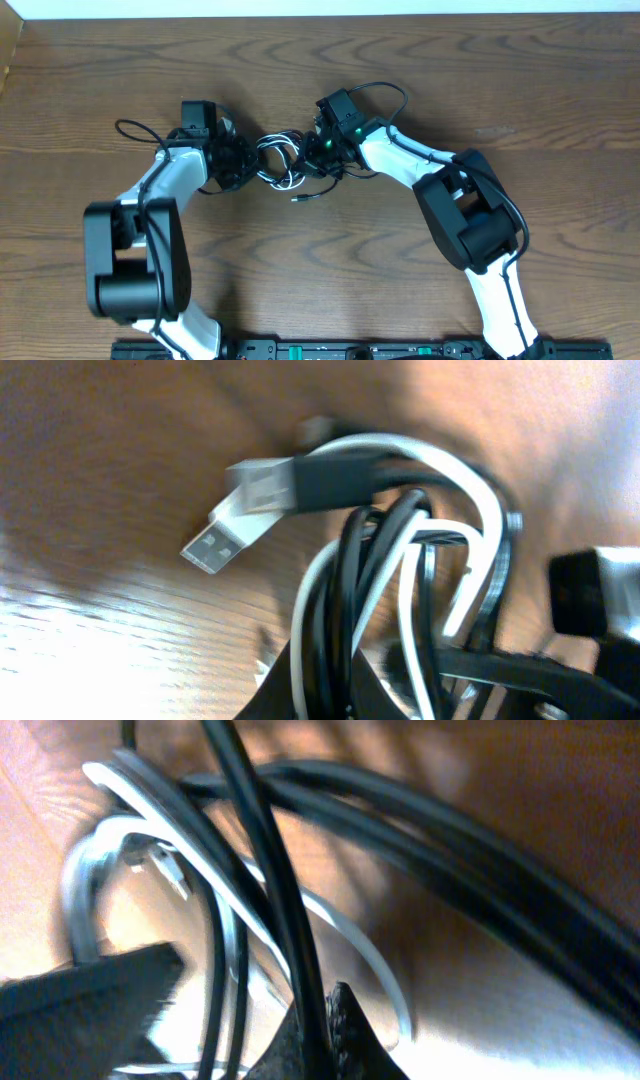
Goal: Untangle cables
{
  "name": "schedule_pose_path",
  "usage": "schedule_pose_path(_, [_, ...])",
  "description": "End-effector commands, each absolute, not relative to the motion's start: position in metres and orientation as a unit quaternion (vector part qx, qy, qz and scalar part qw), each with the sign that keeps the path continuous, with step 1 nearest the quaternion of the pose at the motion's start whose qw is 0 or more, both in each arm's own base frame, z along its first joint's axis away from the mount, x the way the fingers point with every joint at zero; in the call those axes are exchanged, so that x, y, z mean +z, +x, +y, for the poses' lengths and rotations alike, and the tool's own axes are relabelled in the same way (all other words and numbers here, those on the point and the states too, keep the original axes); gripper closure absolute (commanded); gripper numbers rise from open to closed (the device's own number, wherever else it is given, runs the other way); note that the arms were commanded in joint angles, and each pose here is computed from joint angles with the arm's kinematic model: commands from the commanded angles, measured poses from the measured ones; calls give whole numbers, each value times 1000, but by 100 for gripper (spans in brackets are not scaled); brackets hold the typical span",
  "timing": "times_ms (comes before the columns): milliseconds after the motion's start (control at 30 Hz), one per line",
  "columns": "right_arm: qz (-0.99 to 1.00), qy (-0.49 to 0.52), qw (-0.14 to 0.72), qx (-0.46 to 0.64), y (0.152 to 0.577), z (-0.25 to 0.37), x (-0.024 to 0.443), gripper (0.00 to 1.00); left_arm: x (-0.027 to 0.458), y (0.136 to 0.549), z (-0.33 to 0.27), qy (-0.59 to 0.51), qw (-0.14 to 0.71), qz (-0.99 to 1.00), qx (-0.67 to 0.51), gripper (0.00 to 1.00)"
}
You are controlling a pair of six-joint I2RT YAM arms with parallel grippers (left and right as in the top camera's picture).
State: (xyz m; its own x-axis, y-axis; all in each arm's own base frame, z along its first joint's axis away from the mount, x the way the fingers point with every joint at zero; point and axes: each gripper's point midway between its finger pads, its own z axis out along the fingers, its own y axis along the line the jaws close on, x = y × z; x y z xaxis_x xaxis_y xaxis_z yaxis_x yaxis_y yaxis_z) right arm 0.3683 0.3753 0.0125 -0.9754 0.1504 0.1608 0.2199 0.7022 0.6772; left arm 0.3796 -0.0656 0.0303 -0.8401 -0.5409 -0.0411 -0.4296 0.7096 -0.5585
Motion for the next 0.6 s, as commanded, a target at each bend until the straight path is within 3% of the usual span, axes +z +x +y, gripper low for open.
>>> schedule_pose_path(0, [-934, -65, -25, -349, 376, 361, 54, 99, 75, 391, -65, -174, 182, 926, -281, 93])
schedule_pose_path(333, [-983, -85, -40, -156, 340, 307, 39, 99, 94, 393, -65, -140, 214, 926, -278, 92])
schedule_pose_path(567, [-987, -102, -121, 7, 355, 246, 34, 99, 94, 393, -65, -137, 216, 926, -278, 93])
